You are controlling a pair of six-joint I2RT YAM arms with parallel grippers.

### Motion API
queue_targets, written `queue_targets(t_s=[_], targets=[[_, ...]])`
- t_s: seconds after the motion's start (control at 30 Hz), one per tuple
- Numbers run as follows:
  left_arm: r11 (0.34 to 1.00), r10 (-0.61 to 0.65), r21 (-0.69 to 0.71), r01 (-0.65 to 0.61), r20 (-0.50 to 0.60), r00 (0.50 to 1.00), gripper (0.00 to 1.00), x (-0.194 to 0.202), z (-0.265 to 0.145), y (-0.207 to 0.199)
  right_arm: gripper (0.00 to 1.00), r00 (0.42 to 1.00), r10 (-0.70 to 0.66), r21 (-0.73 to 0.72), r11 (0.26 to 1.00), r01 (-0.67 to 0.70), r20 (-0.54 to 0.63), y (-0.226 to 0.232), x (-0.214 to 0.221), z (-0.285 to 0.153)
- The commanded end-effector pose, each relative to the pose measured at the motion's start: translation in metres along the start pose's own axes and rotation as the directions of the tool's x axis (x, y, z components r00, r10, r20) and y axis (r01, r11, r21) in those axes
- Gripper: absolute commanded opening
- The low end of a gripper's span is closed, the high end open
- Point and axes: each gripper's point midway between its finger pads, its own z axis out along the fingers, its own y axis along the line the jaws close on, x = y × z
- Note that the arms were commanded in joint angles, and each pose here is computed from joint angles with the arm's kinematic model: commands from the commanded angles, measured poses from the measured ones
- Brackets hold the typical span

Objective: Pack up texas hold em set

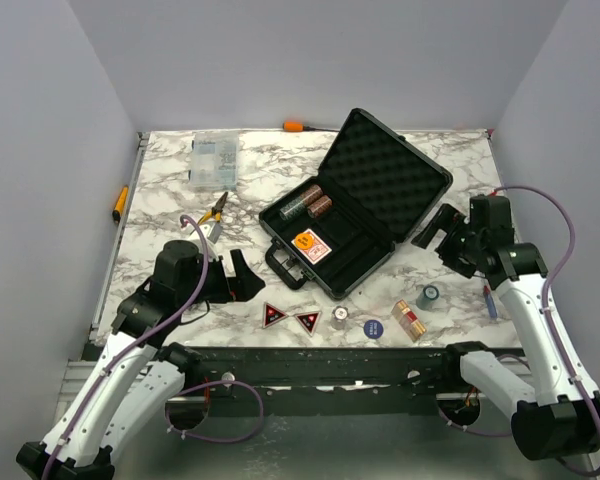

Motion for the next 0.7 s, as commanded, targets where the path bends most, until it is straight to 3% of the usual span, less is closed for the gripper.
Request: queue_targets(t_s=[0.0,0.27,0.67], targets=[[1.000,0.017,-0.007,-0.017,0.039,0.999,0.97,-0.005,-0.001,0.002,1.00,0.998,-0.014,0.109,0.994,0.020,-0.062,-0.018,0.008,-0.004],[0.999,0.019,-0.032,-0.016,0.067,0.998,0.91,-0.009,-0.003,0.006,1.00,0.962,0.018,0.320,0.944,0.074,-0.273,-0.053,0.038,0.004],[0.999,0.017,-0.039,-0.015,0.075,0.997,0.88,-0.009,-0.004,0.007,0.97,0.943,0.105,0.420,0.907,0.040,-0.316,-0.082,0.069,0.018]])
